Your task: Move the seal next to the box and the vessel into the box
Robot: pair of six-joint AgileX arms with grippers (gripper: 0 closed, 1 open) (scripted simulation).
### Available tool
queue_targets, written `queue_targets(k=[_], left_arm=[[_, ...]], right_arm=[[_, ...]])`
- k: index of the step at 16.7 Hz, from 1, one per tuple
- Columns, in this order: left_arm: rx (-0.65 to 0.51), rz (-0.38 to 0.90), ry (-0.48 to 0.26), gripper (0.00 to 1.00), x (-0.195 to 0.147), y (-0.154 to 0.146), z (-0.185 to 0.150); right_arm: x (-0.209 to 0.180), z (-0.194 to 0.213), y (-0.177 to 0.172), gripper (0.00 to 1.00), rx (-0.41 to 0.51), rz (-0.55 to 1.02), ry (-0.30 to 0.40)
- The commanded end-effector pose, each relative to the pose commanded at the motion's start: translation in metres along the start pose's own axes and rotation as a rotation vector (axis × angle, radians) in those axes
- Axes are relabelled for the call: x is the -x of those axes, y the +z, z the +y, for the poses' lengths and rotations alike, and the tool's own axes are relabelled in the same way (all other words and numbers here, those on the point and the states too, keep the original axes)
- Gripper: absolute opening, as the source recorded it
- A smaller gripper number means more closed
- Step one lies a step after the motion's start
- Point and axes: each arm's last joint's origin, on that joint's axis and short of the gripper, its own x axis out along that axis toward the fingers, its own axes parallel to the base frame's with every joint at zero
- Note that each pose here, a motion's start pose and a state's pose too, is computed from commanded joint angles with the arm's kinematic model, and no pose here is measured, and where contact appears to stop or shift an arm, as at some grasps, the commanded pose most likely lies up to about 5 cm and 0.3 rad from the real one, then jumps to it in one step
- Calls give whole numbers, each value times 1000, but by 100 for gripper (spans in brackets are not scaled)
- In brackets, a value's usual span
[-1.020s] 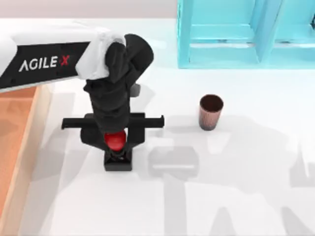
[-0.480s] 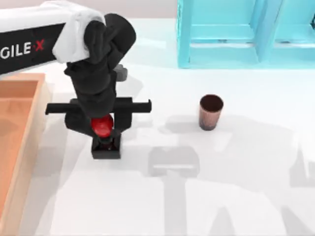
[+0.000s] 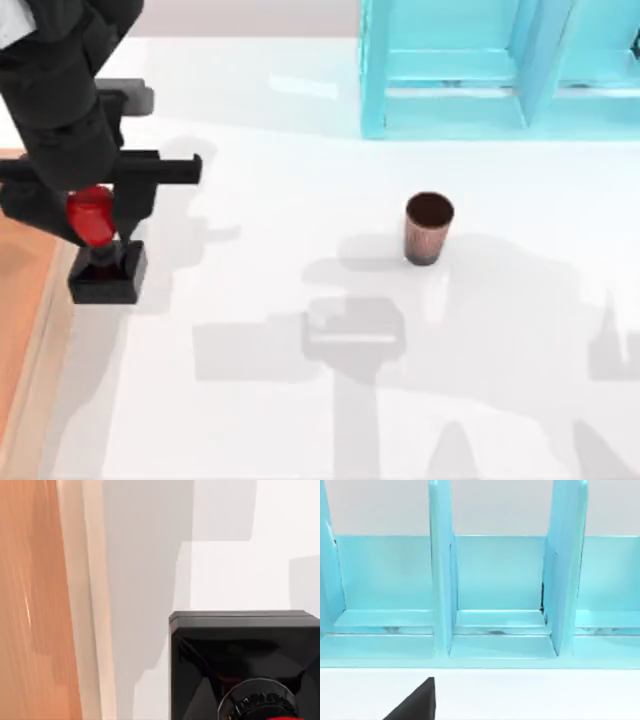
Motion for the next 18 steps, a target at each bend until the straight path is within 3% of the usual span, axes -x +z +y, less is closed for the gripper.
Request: queue_targets(k=[5,13,18], left_arm=[[-11,3,4,0,-1,-5,-4],[-4,-111,-3,0,22,-88,-21],[-3,-109,-2,0,21,-92,-21]], right_arm=[[0,0,0,100,0,0,0],[0,0,0,100,0,0,0],[0,0,0,100,0,0,0]])
